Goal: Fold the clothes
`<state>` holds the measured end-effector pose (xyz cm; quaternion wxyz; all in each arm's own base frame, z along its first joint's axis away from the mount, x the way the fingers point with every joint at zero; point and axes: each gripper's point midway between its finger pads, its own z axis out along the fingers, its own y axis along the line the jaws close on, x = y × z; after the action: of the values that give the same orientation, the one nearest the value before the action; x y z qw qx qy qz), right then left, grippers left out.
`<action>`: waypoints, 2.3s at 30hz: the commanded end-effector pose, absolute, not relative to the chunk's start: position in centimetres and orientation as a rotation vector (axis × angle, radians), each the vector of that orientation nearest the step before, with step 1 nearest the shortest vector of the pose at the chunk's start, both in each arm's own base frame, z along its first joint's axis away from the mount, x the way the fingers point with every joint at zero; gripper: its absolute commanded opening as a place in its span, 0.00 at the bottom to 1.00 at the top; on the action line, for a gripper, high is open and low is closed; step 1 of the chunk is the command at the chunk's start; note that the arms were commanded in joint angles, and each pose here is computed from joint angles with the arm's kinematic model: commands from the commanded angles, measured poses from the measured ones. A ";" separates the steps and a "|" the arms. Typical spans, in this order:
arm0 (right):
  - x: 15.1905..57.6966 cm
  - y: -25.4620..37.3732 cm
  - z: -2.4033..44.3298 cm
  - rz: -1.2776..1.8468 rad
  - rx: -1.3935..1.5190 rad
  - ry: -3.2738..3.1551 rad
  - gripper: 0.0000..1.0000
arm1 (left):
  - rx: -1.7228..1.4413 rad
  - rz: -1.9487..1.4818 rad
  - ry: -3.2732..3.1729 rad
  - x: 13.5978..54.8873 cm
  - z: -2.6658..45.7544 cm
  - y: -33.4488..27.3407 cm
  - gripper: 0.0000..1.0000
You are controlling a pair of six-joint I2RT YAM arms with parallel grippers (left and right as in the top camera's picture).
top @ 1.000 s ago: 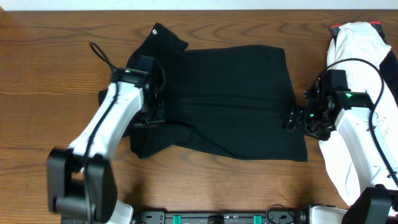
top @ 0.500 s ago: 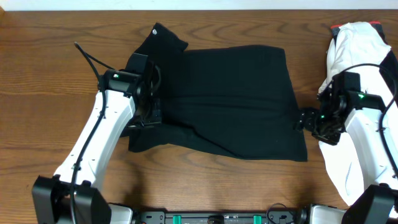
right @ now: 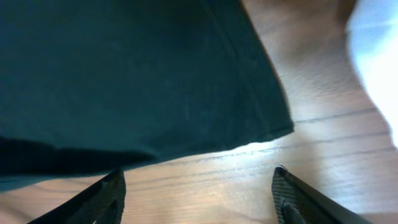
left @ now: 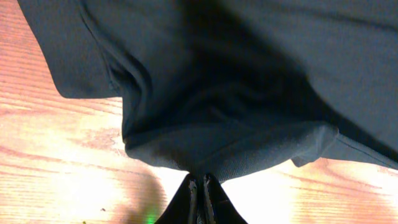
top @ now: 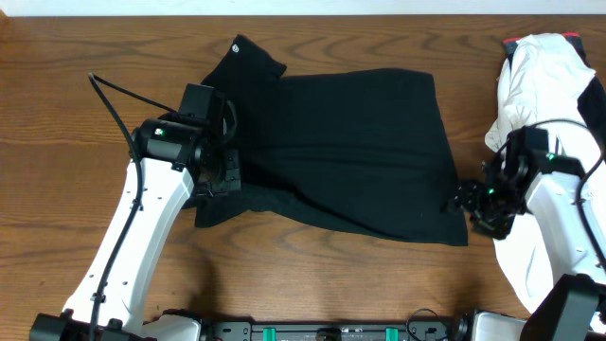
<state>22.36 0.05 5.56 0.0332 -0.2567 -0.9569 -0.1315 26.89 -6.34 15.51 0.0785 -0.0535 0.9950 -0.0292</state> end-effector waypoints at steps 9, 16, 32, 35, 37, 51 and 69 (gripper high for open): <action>20.4 2.0 0.4 -0.543 -0.943 -2.862 0.67 | -0.174 -0.087 2.960 27.1 16.0 -6.2 0.06; 19.5 1.4 -1.6 -0.471 -1.051 -2.850 0.60 | -0.174 -0.087 2.960 27.1 16.0 -6.2 0.06; 20.9 1.6 -1.7 -0.541 -0.934 -2.958 0.01 | -0.173 -0.086 2.963 27.0 16.0 -6.2 0.06; 21.9 2.3 -0.6 -0.633 -0.864 -2.981 0.01 | -0.174 -0.088 2.959 27.0 16.3 -6.1 0.06; 22.4 2.5 0.1 -0.660 -0.847 -2.976 0.01 | -0.174 -0.089 2.956 27.0 16.8 -6.1 0.06; 23.0 2.4 7.5 -0.627 -0.738 -2.904 0.01 | -0.083 -0.087 2.919 26.7 21.7 -6.0 0.06; 28.6 1.5 8.9 -0.713 -0.721 -3.125 0.02 | -0.037 0.132 2.850 28.1 22.0 -3.6 0.06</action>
<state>27.68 1.39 8.36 -0.0576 -0.2248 -0.9502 -0.2079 27.41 -4.50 21.01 0.1191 -0.0214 0.9924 0.0210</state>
